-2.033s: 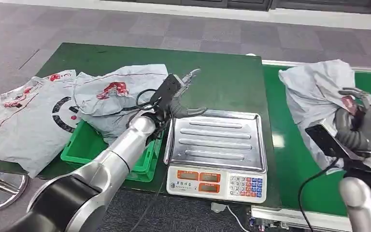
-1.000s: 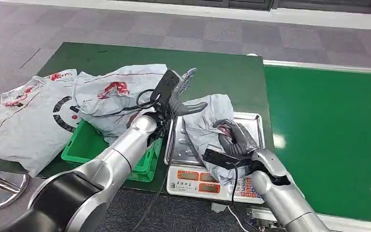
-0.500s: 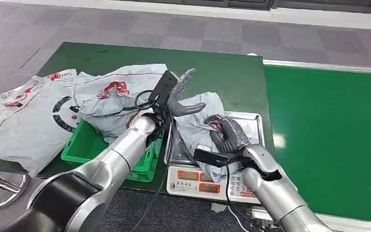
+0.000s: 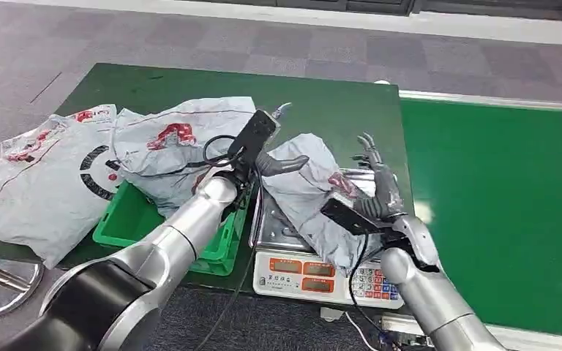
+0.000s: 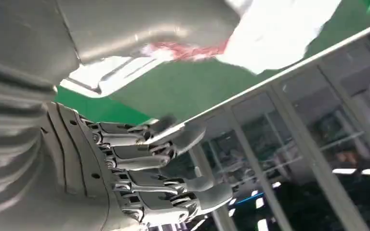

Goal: Moved the parcel from conveyor to table for the left to box.

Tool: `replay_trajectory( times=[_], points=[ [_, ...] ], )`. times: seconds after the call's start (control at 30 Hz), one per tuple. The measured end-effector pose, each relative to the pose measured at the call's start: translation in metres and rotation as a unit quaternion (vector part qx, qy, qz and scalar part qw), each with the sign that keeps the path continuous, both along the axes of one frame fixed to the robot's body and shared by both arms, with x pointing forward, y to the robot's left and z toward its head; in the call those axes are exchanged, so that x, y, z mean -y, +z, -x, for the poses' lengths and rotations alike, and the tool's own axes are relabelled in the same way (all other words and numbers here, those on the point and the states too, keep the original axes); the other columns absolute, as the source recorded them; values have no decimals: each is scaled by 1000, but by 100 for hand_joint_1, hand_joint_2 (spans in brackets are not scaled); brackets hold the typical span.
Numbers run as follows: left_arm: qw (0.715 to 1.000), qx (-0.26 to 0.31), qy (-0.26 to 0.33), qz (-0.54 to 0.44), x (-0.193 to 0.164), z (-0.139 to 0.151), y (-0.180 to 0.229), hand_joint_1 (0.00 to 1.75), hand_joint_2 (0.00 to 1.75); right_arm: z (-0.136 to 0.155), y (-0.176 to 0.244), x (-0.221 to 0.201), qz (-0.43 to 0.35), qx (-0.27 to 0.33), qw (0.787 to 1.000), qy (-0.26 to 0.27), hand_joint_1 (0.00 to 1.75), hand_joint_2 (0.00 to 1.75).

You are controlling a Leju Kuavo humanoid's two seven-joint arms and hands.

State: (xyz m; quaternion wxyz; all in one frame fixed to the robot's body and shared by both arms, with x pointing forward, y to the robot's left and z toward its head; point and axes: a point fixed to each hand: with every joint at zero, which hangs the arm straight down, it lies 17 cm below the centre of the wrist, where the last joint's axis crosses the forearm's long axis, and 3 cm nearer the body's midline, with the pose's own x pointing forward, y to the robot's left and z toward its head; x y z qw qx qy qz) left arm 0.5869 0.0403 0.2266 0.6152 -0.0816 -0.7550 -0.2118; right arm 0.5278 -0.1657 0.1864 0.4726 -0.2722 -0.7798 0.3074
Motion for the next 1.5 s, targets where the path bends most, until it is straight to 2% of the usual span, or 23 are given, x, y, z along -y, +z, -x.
replay_trajectory(
  times=[0.4, 0.53, 0.67, 0.87, 1.0, 1.17, 1.27, 1.4, 1.43, 1.47, 1.5],
  points=[
    [1000, 2, -3, -7, 2, 1, -1, 0, 175, 4, -1, 19, -12, 4, 1000, -16, 0, 175],
    [1000, 1, 0, -27, 2, 1, -6, 0, 175, 7, 0, 34, -44, 7, 999, -25, 0, 175],
    [997, 5, 1, -73, 5, 0, -11, 0, 175, 10, 4, 47, -74, 10, 997, -37, 0, 175],
    [980, 32, -25, -196, 22, 6, -25, 0, 175, 19, 35, 74, -112, 63, 989, -69, 0, 175],
    [973, 40, -36, -224, 29, 10, -30, 0, 175, 22, 46, 87, -123, 80, 986, -82, 0, 175],
    [947, 53, -59, -311, 37, 18, -49, 0, 175, 25, 56, 114, -164, 87, 977, -105, 0, 175],
    [929, 85, -70, -354, 43, 28, -65, 0, 175, 27, 58, 139, -199, 78, 970, -118, 0, 175],
    [914, 171, -78, -360, 66, 48, -62, 0, 175, 36, 71, 180, -216, 103, 959, -150, 0, 175],
    [906, 184, -85, -371, 73, 53, -65, 28, 175, 38, 74, 189, -218, 109, 957, -156, 0, 175],
    [898, 193, -97, -384, 80, 60, -69, 171, 175, 39, 77, 195, -220, 115, 955, -160, 0, 175],
    [888, 201, -112, -399, 88, 67, -75, 173, 175, 41, 79, 201, -221, 120, 954, -163, 0, 175]
  ],
)
